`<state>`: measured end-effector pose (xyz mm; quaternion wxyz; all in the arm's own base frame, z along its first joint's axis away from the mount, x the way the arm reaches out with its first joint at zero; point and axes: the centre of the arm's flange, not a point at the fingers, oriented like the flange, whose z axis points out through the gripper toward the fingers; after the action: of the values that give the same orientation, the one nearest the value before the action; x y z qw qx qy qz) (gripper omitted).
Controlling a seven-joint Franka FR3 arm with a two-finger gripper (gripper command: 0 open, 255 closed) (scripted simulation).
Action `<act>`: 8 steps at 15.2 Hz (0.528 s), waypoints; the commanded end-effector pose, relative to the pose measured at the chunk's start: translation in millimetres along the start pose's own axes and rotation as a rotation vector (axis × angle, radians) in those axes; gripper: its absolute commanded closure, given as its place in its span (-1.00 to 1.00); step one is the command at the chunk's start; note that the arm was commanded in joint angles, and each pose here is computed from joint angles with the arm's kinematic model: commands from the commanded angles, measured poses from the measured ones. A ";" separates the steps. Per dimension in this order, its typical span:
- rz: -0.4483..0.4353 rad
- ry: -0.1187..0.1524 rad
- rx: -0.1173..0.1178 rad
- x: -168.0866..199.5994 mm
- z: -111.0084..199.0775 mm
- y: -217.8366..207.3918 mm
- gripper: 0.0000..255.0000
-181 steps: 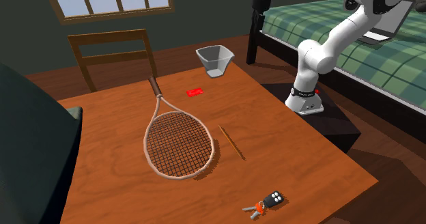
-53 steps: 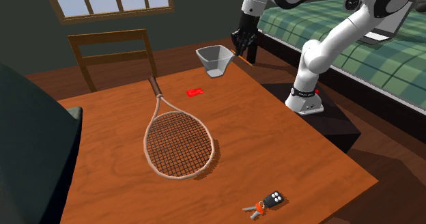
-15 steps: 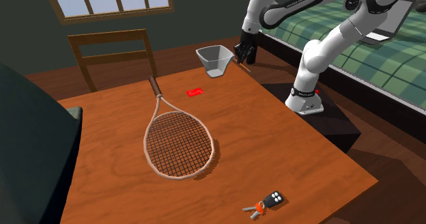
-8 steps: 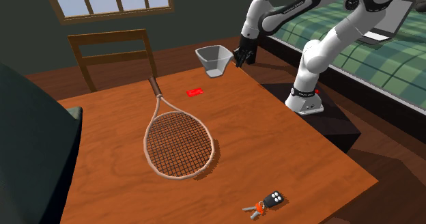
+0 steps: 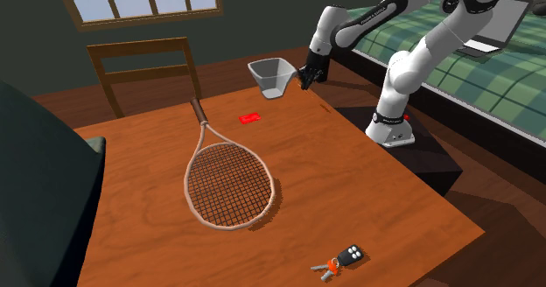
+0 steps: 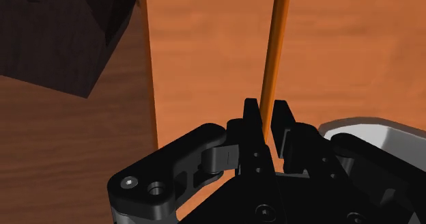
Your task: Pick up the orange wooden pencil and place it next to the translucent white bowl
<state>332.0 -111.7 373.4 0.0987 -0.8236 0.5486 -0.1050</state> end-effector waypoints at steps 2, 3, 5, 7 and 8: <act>0.011 -0.044 -0.051 -4.3 20.8 4.2 1.00; 0.011 -0.044 -0.051 -4.3 20.8 4.2 1.00; 0.011 -0.044 -0.051 -4.3 20.8 4.2 1.00; 0.011 -0.044 -0.051 -4.4 20.7 4.1 -1.00; 0.011 -0.044 -0.051 -4.5 20.7 4.1 -1.00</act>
<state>332.6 -108.1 352.2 0.0903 -0.8250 0.5532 -0.0723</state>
